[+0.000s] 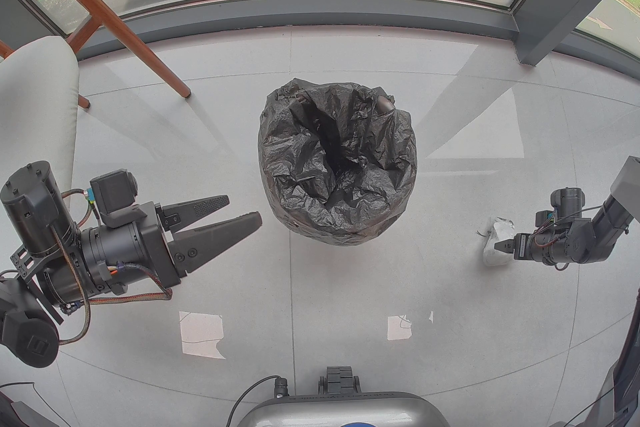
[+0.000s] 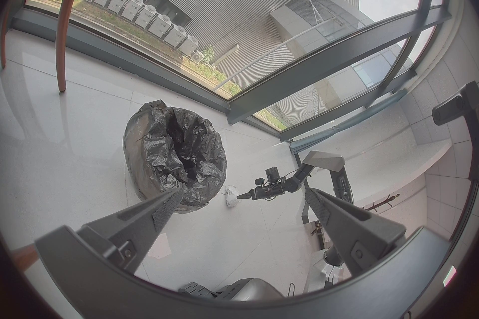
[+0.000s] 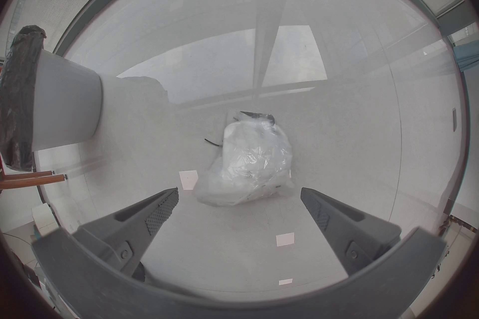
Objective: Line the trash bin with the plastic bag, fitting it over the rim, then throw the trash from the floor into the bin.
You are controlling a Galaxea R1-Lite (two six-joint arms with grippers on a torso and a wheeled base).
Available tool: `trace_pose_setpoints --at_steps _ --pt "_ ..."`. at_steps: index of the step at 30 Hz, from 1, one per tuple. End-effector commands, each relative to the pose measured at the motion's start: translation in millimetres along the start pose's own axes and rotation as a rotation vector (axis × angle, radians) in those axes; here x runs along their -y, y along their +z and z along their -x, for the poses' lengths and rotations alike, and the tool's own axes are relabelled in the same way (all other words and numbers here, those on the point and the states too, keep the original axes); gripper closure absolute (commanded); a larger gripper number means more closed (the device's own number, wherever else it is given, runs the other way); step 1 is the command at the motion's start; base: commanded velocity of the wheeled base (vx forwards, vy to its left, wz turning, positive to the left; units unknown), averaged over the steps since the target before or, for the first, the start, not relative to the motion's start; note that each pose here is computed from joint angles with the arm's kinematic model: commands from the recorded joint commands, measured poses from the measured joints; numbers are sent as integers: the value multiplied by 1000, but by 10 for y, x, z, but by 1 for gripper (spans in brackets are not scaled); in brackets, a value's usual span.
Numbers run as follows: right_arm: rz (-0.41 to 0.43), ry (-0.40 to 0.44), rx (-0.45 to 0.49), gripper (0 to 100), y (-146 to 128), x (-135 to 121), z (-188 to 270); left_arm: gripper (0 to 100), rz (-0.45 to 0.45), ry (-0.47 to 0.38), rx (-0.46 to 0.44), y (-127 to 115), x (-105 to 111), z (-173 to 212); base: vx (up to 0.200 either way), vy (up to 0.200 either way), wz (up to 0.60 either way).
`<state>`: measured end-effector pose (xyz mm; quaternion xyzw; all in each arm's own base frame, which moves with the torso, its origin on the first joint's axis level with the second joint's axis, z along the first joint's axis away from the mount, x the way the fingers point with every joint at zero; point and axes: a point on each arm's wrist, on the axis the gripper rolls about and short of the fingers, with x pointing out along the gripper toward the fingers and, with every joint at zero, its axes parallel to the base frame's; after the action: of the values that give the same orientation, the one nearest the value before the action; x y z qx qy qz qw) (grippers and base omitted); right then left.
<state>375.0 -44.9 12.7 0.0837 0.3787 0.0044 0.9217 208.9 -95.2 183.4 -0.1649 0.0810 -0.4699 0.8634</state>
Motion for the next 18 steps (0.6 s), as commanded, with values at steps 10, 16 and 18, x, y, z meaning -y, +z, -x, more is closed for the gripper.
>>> trace_pose_setpoints --at_steps 10,16,18 --pt "1 2 -10 0 -9 56 -413 0 -22 0 -8 -31 4 18 0 0 0" --pt "7 4 23 0 103 80 -603 0 -19 2 -14 -50 2 25 0 0 0" --pt "5 4 5 0 93 77 -628 0 -18 2 -15 -53 0 23 0 0 0"
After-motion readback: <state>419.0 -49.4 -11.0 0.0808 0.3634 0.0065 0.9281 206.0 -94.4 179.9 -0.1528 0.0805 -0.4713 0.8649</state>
